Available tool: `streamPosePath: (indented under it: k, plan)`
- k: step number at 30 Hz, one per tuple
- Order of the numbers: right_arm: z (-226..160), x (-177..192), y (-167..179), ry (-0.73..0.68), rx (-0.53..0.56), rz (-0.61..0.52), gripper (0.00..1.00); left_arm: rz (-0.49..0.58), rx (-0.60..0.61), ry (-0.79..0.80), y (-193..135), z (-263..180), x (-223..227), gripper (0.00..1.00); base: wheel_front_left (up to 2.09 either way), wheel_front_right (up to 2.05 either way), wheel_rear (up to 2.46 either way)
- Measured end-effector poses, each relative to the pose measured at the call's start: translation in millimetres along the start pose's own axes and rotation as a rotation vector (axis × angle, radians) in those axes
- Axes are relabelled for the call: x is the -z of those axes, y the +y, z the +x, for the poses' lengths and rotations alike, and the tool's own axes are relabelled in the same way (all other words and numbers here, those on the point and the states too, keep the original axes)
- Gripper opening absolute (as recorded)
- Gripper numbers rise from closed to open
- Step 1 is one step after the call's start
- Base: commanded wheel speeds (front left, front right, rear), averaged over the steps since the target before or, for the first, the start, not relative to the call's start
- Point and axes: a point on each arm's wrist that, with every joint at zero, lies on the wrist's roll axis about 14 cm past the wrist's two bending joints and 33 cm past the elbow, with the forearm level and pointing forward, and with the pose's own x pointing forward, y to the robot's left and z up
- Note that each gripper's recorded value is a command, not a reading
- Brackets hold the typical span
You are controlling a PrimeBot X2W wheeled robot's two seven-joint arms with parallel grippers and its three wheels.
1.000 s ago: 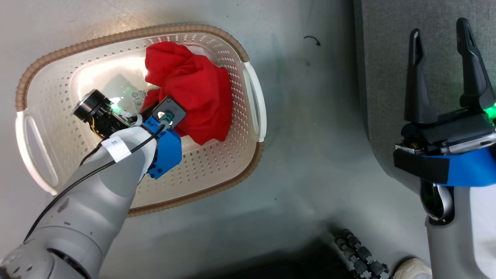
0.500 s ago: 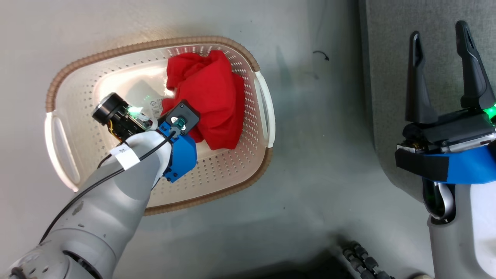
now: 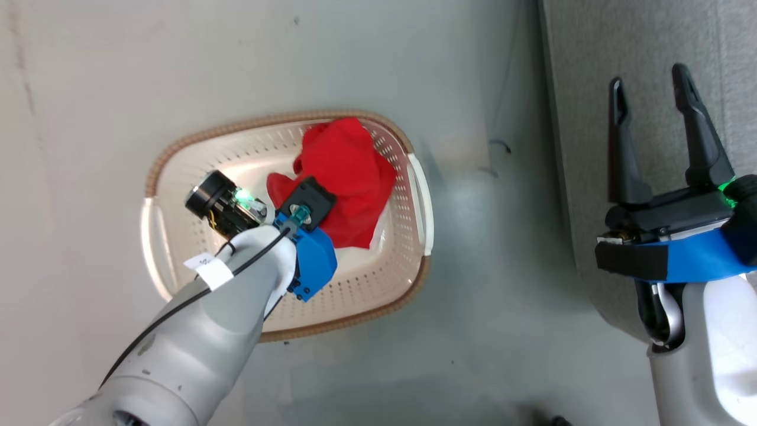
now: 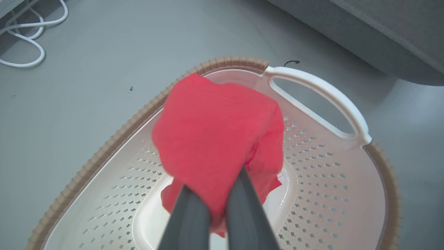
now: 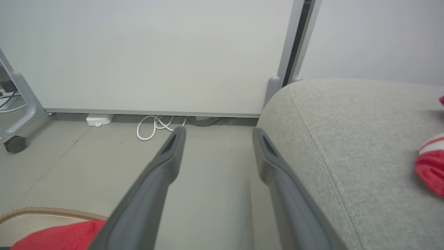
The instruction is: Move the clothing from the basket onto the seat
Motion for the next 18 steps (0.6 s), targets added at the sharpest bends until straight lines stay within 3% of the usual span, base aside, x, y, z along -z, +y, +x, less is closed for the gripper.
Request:
streamPosePath:
  k: [18]
  plan:
    - [-42,-70,17,-0.102,-0.033,0.04,1.0,0.021,-0.187,-0.344,8,-102,-112,0.0,0.0,0.0,0.0]
